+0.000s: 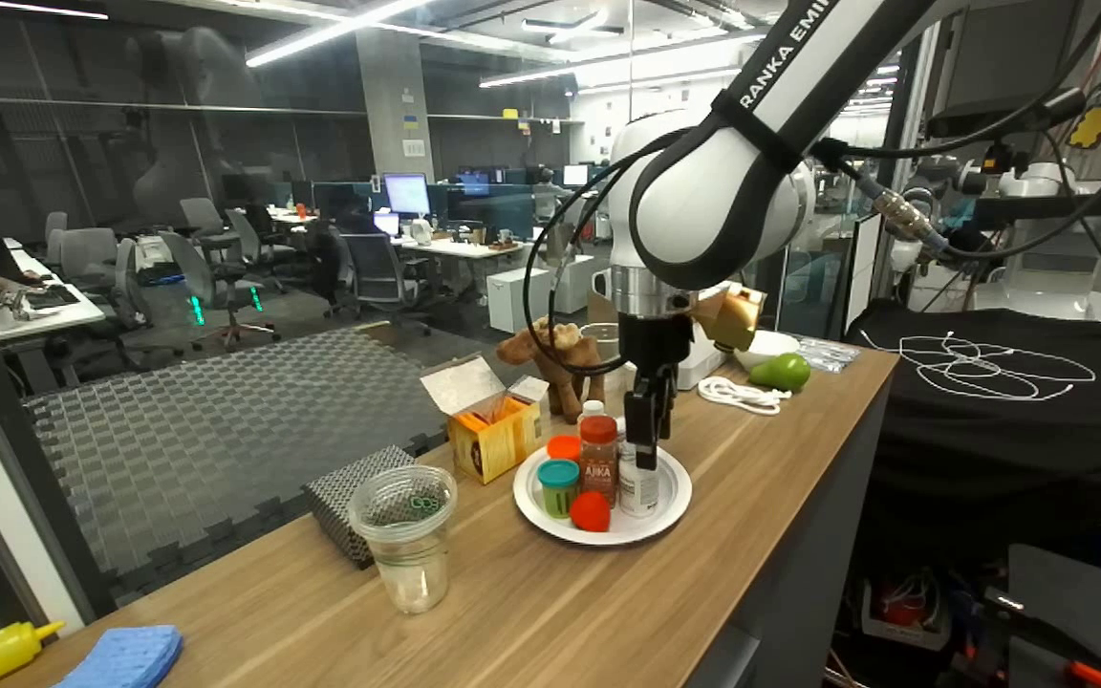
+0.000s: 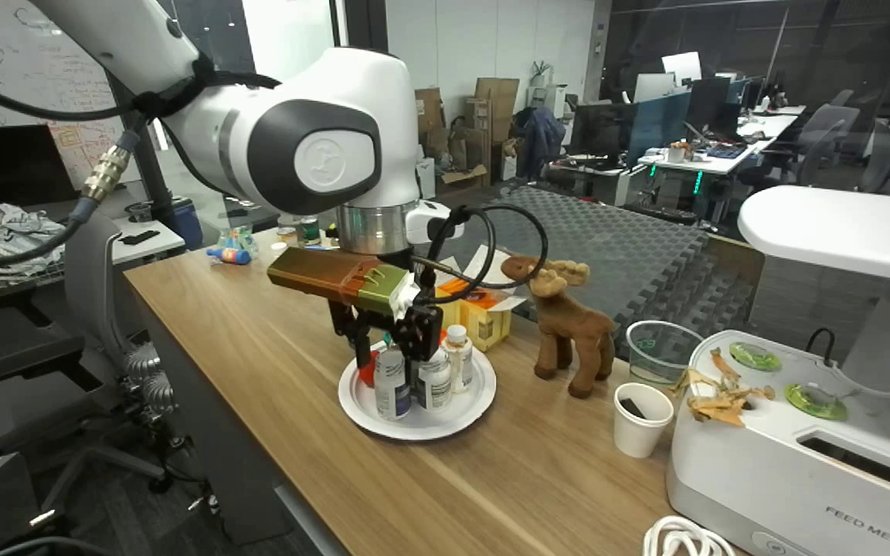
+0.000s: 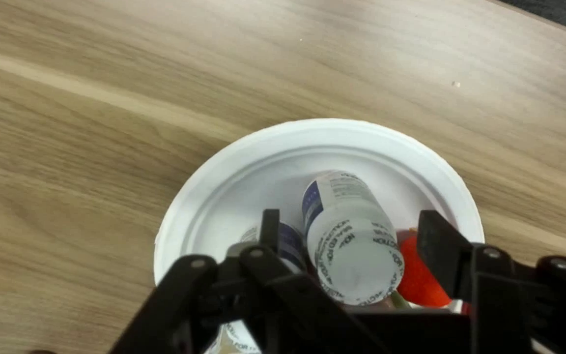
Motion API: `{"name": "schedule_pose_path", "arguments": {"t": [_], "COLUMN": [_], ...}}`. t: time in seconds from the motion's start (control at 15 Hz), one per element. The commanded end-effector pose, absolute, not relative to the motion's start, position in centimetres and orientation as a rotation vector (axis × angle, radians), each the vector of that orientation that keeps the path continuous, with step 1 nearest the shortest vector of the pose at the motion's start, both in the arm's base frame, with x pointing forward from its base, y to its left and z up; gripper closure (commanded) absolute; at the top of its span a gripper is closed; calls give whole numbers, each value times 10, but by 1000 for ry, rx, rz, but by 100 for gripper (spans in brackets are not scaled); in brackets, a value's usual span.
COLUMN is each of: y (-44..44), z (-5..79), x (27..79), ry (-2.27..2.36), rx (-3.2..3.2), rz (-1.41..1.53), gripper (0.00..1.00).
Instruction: Pile up the plastic cups and put all the containers on the white plate
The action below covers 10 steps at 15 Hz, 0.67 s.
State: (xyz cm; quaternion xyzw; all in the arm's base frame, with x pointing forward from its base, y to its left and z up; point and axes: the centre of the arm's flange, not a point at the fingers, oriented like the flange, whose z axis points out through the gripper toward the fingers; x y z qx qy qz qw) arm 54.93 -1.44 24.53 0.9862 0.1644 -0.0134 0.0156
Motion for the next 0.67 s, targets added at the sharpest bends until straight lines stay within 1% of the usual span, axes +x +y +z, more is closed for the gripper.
{"name": "schedule_pose_path", "arguments": {"t": [0.0, 0.13, 0.4, 0.6], "y": [-19, -28, -75, -121], "z": [279, 301, 346, 358], "x": [549, 550, 545, 534], "ry": [514, 494, 417, 431], "rx": [3033, 3024, 2978, 3022], "rz": [60, 112, 254, 258], "gripper": [0, 0, 0, 0]}}
